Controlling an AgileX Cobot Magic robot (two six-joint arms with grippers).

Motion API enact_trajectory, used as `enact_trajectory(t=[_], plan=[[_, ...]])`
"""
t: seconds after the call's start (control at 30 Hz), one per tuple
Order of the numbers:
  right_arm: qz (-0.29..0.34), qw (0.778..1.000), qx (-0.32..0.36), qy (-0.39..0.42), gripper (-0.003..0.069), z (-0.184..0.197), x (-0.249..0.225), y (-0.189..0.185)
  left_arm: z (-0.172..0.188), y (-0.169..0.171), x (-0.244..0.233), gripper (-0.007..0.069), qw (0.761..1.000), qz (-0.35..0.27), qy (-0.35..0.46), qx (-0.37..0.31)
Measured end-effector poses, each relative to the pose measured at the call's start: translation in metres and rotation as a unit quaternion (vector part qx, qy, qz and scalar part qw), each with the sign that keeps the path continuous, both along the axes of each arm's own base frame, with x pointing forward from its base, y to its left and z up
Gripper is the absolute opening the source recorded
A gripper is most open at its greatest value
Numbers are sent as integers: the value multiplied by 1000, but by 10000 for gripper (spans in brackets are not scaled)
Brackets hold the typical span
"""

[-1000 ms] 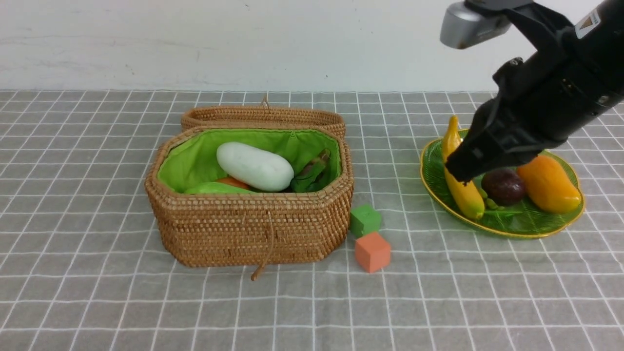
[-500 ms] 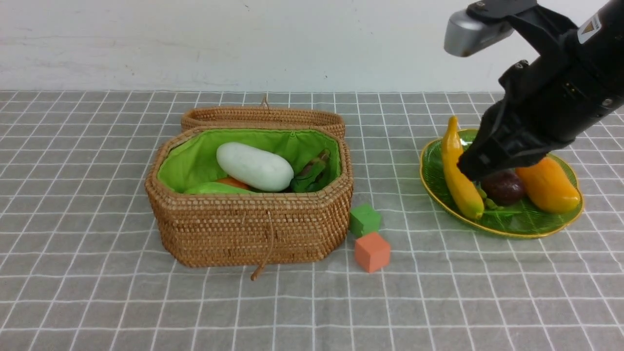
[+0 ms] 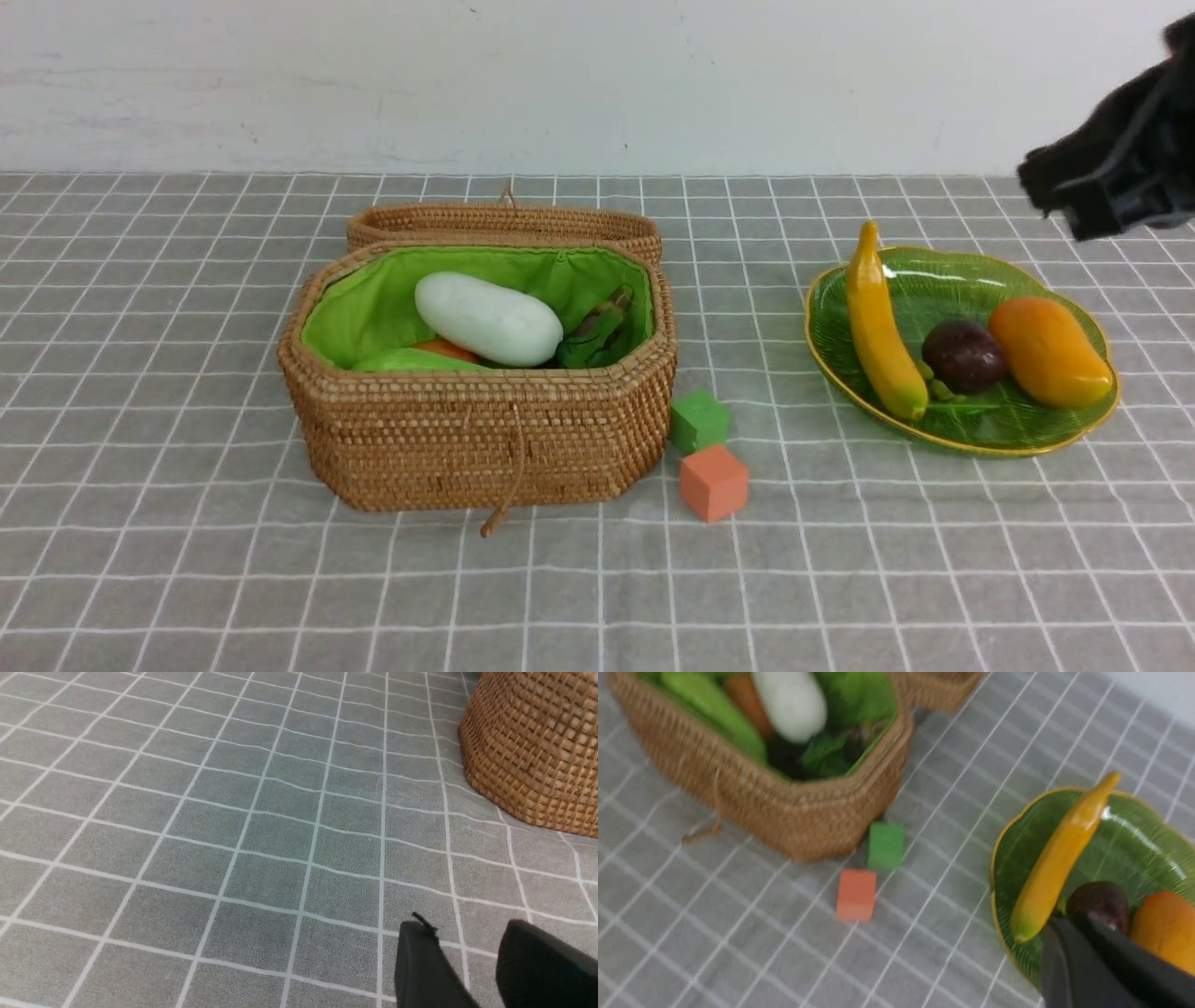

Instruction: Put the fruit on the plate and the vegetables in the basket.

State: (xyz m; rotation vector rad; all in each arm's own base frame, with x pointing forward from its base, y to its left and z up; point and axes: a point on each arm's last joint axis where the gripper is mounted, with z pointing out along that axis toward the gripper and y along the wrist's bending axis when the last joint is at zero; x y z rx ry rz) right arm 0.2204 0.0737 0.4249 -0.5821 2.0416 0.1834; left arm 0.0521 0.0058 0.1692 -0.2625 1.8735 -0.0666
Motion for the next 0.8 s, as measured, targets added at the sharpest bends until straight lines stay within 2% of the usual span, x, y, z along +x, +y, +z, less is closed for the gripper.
enact_trajectory(t=[0.17, 0.3, 0.33, 0.37, 0.43, 0.63, 0.8], plan=[[-74, 991, 59, -98, 3, -33, -52, -31, 0, 0, 0, 239, 1000, 0, 0, 0], [-122, 976, 74, -163, 5, -84, -98, -51, 0, 0, 0, 239, 1000, 0, 0, 0], [-138, 972, 76, -176, 6, -107, -109, -56, 0, 0, 0, 239, 1000, 0, 0, 0], [-140, 971, 77, -177, 6, -110, -111, -57, 0, 0, 0, 239, 1000, 0, 0, 0], [-163, 967, 75, -183, 8, -151, -126, -63, 0, 0, 0, 239, 1000, 0, 0, 0], [-194, 960, 76, -188, 18, -231, -159, -69, 0, 0, 0, 239, 1000, 0, 0, 0], [-193, 972, 69, -118, 23, -251, -168, -67, 0, 0, 0, 239, 1000, 0, 0, 0]])
